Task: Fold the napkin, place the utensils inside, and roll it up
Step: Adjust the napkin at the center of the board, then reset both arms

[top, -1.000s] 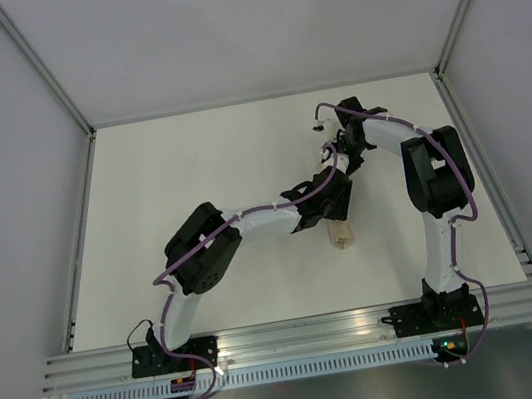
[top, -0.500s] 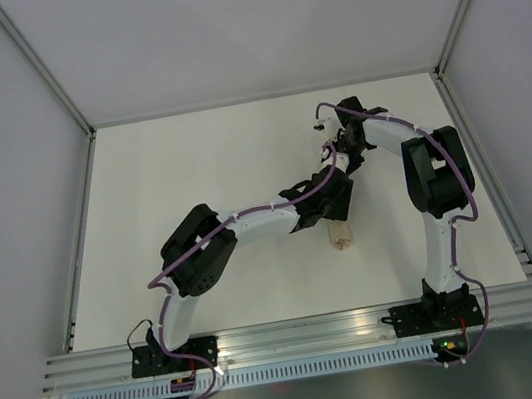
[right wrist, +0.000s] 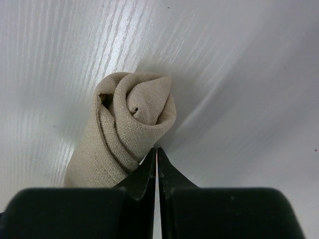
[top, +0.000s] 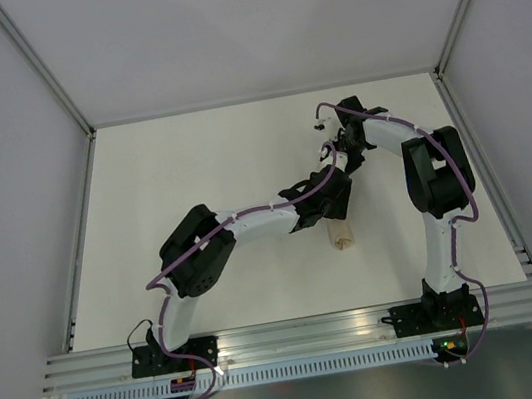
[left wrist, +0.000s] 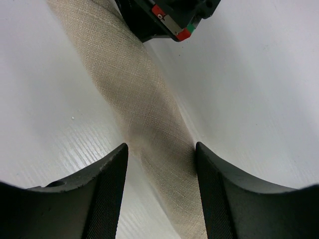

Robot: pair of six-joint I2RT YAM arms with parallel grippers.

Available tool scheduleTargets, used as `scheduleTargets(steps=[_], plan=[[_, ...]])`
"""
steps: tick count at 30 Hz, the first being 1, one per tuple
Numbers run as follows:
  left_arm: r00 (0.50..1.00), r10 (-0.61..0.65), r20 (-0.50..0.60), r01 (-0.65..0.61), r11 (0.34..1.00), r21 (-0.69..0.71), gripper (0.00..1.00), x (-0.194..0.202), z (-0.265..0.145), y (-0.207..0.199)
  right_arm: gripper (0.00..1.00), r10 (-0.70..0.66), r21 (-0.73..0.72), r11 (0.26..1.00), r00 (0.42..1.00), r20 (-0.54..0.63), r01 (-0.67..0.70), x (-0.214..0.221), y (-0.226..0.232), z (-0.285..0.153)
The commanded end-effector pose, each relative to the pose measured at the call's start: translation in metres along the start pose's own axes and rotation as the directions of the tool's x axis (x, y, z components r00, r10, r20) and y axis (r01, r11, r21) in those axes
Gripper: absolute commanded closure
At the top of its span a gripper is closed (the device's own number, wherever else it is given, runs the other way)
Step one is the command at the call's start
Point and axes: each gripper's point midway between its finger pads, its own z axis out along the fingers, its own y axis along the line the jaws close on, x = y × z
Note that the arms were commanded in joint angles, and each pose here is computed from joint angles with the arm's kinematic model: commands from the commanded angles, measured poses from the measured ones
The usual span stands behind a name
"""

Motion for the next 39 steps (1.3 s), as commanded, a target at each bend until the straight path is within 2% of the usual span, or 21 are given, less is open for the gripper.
scheduleTargets(steps=[1,4,16,24,28,30,34,39], plan=[[0.998,0.028,0.058,-0.027,1.000,-0.011,0.38,-0.026,-0.023,0.001,0.94,0.006,0.059,0.998,0.999,0.054,-0.009,-0.014,-0.002,-0.020],[0.997,0.033,0.072,-0.032,0.999,-0.012,0.38,-0.031,-0.026,0.001,0.89,0.003,0.080,0.997,0.998,0.067,-0.008,-0.017,-0.004,-0.026],[0.990,0.024,0.143,-0.023,1.000,-0.008,0.37,-0.060,-0.044,0.006,0.85,-0.005,0.178,0.984,0.992,0.124,-0.018,-0.029,-0.016,-0.047],[0.977,-0.013,0.211,0.016,1.000,-0.011,0.36,-0.093,-0.072,0.032,0.84,-0.001,0.216,0.976,0.984,0.181,-0.039,-0.037,-0.023,-0.062],[0.970,-0.021,0.241,0.026,0.999,-0.020,0.35,-0.103,-0.099,0.059,0.82,0.001,0.191,0.980,0.962,0.273,-0.056,-0.049,-0.022,-0.099],[0.960,-0.023,0.277,0.029,0.999,-0.018,0.35,-0.114,-0.125,0.069,0.78,0.015,0.174,0.982,0.951,0.309,-0.072,-0.048,-0.026,-0.115],[0.956,-0.026,0.294,0.043,0.998,-0.053,0.33,-0.106,-0.162,0.104,0.75,0.000,0.187,0.978,0.904,0.428,-0.088,-0.051,-0.029,-0.173],[0.949,-0.004,0.316,0.025,0.998,-0.063,0.31,-0.097,-0.206,0.126,0.70,-0.040,0.251,0.961,0.836,0.547,-0.118,-0.038,-0.032,-0.239]])
